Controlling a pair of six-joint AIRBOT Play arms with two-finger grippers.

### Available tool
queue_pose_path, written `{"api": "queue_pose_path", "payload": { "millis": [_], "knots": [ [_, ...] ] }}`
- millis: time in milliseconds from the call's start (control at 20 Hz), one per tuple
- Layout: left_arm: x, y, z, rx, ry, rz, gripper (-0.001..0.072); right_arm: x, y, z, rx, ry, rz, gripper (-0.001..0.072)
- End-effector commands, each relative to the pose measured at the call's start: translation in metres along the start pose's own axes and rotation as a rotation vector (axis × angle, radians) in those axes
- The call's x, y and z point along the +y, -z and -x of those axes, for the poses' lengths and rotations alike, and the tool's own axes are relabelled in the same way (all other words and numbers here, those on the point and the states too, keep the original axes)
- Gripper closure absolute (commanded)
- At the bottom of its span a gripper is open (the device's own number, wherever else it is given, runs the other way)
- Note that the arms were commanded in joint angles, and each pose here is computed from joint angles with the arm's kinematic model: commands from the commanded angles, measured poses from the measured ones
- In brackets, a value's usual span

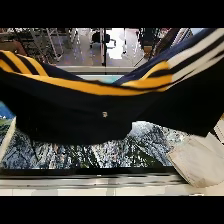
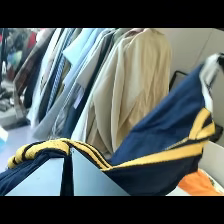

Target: Fold the clothes and pants, and hang the long-sleeved shirts on hangers.

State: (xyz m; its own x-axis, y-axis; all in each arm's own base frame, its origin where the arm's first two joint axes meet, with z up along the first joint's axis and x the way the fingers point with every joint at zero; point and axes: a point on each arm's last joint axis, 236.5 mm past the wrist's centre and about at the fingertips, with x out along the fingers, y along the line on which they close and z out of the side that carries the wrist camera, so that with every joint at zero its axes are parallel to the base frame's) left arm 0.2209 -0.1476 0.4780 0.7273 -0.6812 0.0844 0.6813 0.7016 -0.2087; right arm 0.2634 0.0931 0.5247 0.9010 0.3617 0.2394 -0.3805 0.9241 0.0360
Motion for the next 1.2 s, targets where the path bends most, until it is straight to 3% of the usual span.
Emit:
{"api": "queue_pose_path", "payload": {
  "millis": [0,150,250,400,450,500,550,600,650,800,950,1150],
  "knots": [
    [0.022,0.018,-0.005,0.021,-0.035,0.065,0.0699,-0.029,0.079,-0.081,0.191,0.027,0.000,0.0700],
    [0.126,0.113,-0.038,0.160,-0.136,0.361,0.0699,-0.057,0.256,-0.156,0.577,0.025,-0.079,0.0700],
    [0.221,0.199,-0.050,0.193,-0.320,0.548,0.0699,-0.071,0.362,-0.180,0.758,0.035,-0.129,0.0700],
    [0.347,0.304,-0.044,0.180,-0.657,0.658,0.0699,-0.088,0.463,-0.207,0.831,0.076,-0.220,0.0697],
    [0.383,0.325,-0.041,0.161,-0.758,0.676,0.0666,-0.094,0.477,-0.216,0.811,0.102,-0.252,0.0696],
    [0.407,0.340,-0.042,0.162,-0.806,0.691,0.0494,-0.101,0.485,-0.225,0.788,0.125,-0.272,0.0667],
    [0.425,0.353,-0.046,0.184,-0.814,0.713,0.0297,-0.107,0.487,-0.231,0.774,0.149,-0.308,0.0475],
    [0.431,0.361,-0.052,0.231,-0.778,0.729,0.0216,-0.113,0.486,-0.229,0.784,0.172,-0.358,0.0245],
    [0.428,0.369,-0.055,0.315,-0.711,0.722,0.0214,-0.117,0.485,-0.221,0.827,0.187,-0.403,0.0186],
    [0.406,0.395,-0.021,0.607,-0.601,0.662,0.0216,-0.123,0.497,-0.149,1.137,0.157,-0.431,0.0189],
    [0.394,0.425,0.038,0.841,-0.643,0.694,0.0216,-0.098,0.516,-0.056,1.474,0.051,-0.447,0.0217],
    [0.383,0.431,0.046,0.874,-0.629,0.771,0.0216,-0.017,0.539,0.049,1.635,-0.090,-0.624,0.0216]
  ]
}}
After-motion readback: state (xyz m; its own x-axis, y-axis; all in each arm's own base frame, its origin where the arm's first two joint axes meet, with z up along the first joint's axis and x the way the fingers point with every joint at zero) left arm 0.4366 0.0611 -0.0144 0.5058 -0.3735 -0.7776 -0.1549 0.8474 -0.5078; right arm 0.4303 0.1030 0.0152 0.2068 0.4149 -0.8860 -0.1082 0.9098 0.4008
